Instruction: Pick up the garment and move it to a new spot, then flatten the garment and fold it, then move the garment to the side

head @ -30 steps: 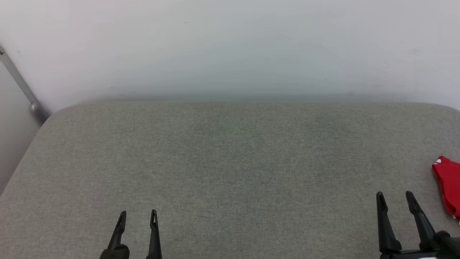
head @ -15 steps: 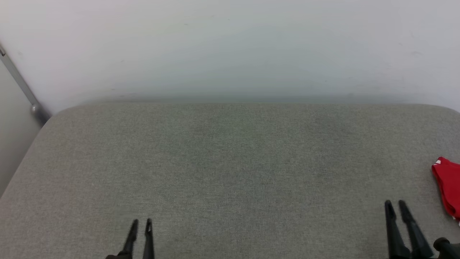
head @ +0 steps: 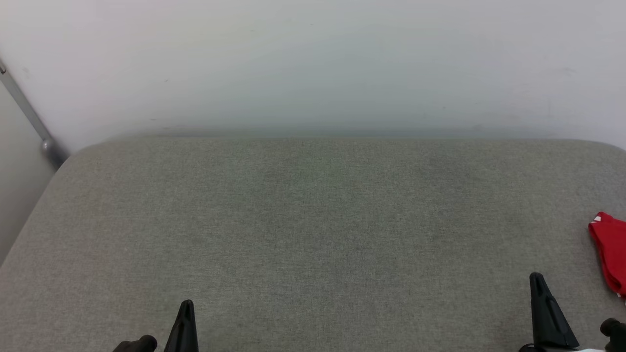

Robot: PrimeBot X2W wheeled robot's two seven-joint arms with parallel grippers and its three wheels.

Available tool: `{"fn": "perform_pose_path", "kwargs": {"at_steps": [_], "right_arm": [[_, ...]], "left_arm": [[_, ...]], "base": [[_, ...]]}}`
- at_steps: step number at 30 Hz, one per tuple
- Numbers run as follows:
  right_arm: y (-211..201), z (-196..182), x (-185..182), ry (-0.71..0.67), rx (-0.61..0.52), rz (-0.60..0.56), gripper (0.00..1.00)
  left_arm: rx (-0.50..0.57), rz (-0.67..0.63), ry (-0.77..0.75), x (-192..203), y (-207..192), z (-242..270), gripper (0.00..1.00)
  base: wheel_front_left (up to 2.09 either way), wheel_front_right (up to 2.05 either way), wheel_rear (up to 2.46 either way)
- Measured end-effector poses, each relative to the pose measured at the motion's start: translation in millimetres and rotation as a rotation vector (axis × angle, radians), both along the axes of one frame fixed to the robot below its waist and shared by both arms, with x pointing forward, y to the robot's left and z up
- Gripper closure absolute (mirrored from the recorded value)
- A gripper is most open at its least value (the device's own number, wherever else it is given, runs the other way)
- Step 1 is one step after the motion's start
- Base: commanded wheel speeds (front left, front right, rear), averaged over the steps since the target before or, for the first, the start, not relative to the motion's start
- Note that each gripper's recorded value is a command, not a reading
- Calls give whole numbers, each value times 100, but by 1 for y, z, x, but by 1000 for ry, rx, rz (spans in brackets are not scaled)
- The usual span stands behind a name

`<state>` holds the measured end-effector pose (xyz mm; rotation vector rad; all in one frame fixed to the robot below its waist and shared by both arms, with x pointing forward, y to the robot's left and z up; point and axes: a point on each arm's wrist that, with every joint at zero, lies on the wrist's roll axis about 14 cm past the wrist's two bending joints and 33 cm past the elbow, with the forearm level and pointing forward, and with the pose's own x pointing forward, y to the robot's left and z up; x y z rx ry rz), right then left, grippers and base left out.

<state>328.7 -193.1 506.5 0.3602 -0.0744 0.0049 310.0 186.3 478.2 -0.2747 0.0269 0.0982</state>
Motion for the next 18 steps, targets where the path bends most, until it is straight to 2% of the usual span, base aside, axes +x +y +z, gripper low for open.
{"fn": "perform_pose_path", "kwargs": {"at_steps": [18], "right_arm": [[-5, -5, 13, 36, 294, -15, 100]], "left_arm": [[-310, 16, 17, 18, 8, -2, 100]], "base": [[0, 0, 0]]}}
